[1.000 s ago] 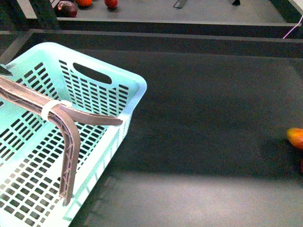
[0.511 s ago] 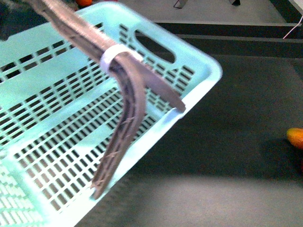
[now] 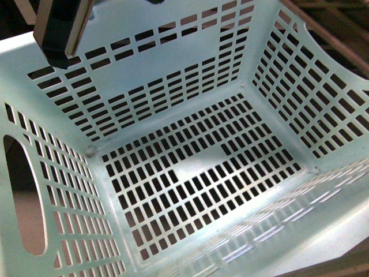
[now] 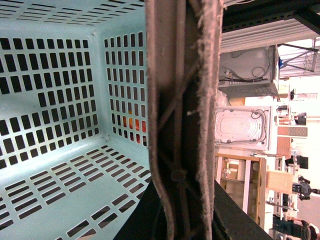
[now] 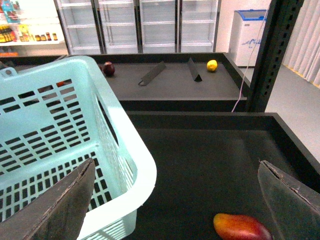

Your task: Pick apple with right arm and hold basket with left

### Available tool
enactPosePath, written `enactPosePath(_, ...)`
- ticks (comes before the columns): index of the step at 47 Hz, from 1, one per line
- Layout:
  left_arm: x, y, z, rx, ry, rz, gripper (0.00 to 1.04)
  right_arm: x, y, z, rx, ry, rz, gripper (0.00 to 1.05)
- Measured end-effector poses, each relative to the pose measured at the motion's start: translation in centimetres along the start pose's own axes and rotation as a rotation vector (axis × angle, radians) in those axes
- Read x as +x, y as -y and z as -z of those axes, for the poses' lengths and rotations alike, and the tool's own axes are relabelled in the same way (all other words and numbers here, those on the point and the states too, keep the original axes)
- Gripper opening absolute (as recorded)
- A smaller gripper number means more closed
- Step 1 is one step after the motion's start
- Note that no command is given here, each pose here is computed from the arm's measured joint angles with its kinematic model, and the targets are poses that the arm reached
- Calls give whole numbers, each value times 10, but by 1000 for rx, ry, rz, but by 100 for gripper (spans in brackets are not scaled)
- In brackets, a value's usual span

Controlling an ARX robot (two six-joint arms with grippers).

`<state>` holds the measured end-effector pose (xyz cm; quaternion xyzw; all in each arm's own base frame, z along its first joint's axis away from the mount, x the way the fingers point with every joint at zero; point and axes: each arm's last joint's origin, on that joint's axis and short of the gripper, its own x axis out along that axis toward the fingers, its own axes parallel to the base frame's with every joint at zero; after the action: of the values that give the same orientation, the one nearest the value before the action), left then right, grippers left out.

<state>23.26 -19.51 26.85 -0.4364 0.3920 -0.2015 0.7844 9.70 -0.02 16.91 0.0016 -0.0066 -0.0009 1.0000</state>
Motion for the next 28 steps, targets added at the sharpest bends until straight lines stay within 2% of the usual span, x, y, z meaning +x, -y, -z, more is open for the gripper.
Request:
enactPosePath(18,0,0,0,4,1,0,8,0,0,0,0,0,0,96)
enactPosePath(19,0,0,0,4,1,0,8,0,0,1,14,-22,15,96)
enactPosePath(23,0,0,0,4,1,0,8,2,-1,1,121,-397,234,96)
enactPosePath(26,-1,1,0,6,0,5,8,4,1,9,179,-567,363,96)
enactPosePath(28,-1,1,0,6,-1,5,8,6,3,17,218,-624,418,96)
